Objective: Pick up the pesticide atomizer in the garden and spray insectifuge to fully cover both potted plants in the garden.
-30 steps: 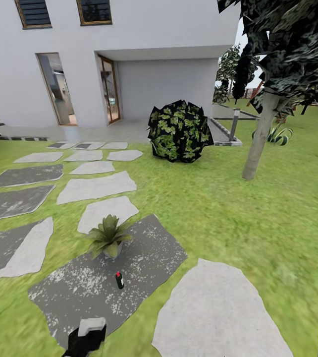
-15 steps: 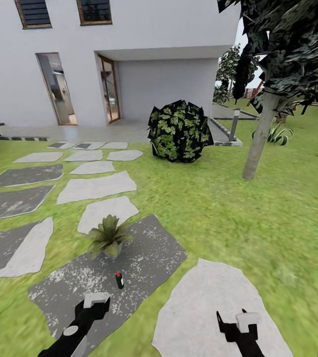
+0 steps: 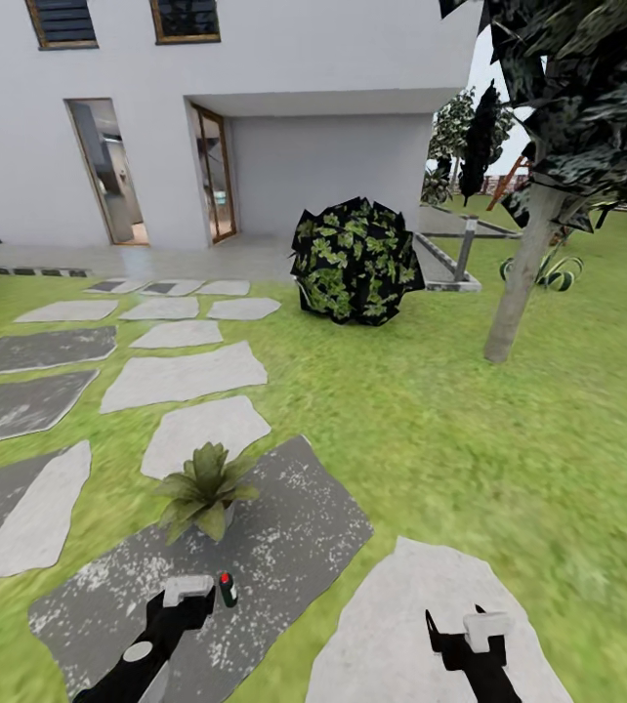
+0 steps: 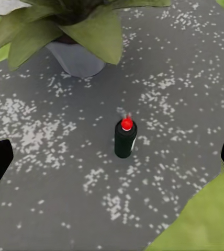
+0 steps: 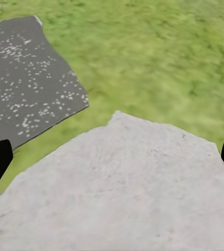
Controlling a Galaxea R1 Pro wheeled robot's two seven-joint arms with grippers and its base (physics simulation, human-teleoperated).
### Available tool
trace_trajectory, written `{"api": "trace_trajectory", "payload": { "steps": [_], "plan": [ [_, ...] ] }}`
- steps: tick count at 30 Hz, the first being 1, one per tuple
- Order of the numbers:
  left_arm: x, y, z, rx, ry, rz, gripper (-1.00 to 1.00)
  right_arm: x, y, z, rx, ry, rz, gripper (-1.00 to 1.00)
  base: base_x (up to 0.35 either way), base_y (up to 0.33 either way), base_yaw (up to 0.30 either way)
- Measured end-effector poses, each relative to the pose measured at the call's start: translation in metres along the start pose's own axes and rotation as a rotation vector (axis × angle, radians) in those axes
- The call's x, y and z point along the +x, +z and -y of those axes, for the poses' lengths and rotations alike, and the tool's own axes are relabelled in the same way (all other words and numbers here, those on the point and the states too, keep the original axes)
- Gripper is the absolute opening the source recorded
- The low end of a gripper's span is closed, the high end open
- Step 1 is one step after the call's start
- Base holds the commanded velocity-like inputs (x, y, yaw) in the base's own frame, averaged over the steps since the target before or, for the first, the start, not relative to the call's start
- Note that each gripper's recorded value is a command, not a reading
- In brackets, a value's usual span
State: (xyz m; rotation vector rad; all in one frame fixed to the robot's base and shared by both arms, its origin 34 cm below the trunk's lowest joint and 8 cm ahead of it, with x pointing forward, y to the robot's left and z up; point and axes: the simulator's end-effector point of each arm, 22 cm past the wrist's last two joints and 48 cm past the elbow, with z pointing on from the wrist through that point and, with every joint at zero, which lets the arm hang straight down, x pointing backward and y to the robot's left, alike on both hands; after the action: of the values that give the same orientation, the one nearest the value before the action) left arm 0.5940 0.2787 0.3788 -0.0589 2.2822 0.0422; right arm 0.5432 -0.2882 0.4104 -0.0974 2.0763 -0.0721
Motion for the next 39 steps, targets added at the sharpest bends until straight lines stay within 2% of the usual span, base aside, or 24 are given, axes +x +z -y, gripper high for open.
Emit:
{"api": "trace_trajectory", "payload": {
  "steps": [5, 15, 32, 37, 39],
  "plan": [
    [-0.001, 0.000, 0.000, 0.000, 0.000, 0.001, 1.00, 0.000, 0.000, 0.000, 0.000, 0.000, 0.000, 1.00, 0.234, 0.000, 0.000],
    [-0.004, 0.000, 0.001, 0.005, 0.001, 0.020, 1.00, 0.000, 0.000, 0.000, 0.000, 0.000, 0.000, 1.00, 0.019, 0.000, 0.000],
    [0.039, 0.019, 0.001, 0.006, 0.003, 0.015, 1.00, 0.045, 0.011, -0.004, 0.001, 0.000, -0.018, 1.00, 0.000, 0.000, 0.000],
    [0.044, 0.024, 0.001, 0.007, 0.004, 0.059, 1.00, 0.060, 0.014, -0.005, 0.000, 0.000, -0.026, 1.00, 0.000, 0.000, 0.000],
    [0.049, 0.026, 0.001, 0.007, 0.005, 0.061, 1.00, 0.065, 0.016, -0.006, 0.000, 0.000, -0.029, 1.00, 0.000, 0.000, 0.000]
  ]
}}
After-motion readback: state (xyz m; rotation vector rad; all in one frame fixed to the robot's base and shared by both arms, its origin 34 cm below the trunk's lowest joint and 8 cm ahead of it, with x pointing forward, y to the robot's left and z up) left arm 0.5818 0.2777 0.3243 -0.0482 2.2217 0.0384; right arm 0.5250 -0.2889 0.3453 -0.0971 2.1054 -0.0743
